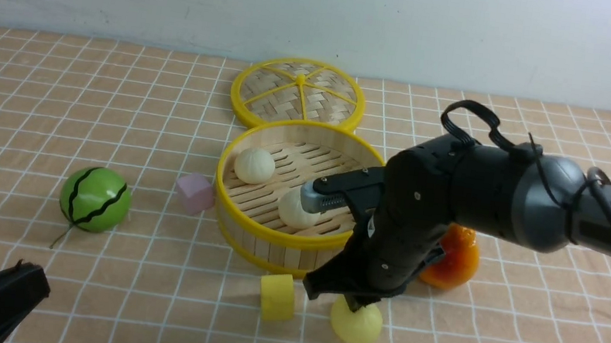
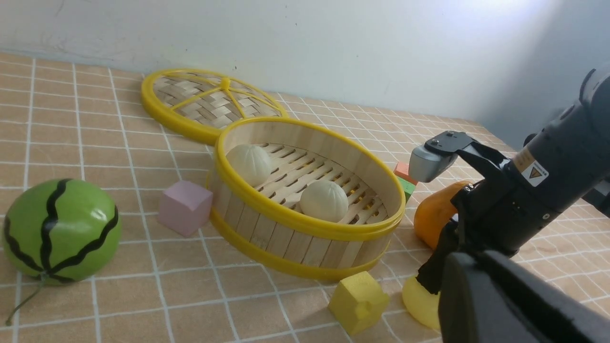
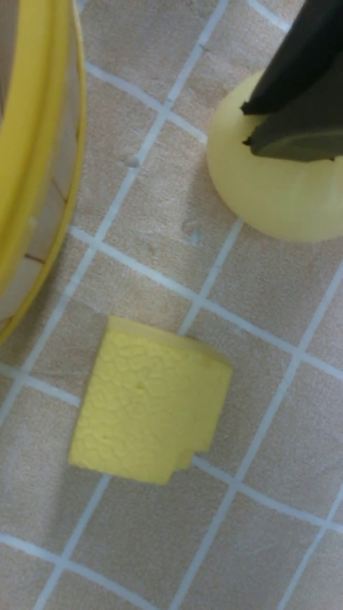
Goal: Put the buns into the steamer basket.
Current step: Use the right arm to grab a steamed stuffed bun, then use the right arm to put the steamed stuffed bun into the steamer
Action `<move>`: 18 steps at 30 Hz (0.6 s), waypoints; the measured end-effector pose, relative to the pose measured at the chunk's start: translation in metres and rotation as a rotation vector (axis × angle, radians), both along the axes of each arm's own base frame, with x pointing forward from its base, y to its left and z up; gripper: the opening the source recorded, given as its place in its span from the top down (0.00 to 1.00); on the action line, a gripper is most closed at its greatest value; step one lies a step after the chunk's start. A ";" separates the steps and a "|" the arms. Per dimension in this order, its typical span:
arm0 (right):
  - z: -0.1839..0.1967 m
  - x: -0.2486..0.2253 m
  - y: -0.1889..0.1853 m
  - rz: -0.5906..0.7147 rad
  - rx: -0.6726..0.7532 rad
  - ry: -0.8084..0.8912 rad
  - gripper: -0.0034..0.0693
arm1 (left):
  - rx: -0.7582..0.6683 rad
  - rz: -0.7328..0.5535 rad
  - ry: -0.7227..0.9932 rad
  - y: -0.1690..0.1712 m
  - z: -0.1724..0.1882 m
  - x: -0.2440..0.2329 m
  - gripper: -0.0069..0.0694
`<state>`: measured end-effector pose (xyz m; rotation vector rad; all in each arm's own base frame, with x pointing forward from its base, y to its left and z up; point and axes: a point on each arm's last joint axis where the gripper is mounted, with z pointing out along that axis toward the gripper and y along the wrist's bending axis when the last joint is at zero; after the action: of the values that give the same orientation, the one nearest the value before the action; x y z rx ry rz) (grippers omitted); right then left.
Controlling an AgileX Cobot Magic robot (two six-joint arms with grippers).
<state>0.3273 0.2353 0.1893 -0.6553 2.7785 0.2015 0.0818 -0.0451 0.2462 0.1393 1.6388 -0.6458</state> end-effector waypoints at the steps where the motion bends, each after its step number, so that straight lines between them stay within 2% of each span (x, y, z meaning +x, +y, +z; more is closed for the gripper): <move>1: 0.004 -0.001 -0.001 0.001 0.000 0.000 0.95 | 0.000 0.000 0.000 0.000 0.000 0.000 0.90; 5: 0.024 -0.007 -0.005 0.004 0.016 -0.023 0.96 | 0.000 0.000 0.000 0.000 0.000 0.000 0.90; 10: 0.074 -0.011 -0.011 0.010 0.090 -0.135 0.96 | 0.000 0.000 0.000 0.000 0.000 0.000 0.89; 13: 0.095 0.006 -0.016 -0.022 0.147 -0.222 0.96 | 0.000 0.000 0.000 0.000 0.000 0.000 0.88; 18: 0.099 0.046 -0.019 -0.062 0.205 -0.295 0.96 | 0.000 0.000 0.000 0.000 0.000 0.000 0.88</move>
<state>0.3731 0.2164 0.2878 -0.5017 2.4509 0.3418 0.0818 -0.0451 0.2462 0.1393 1.6388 -0.6458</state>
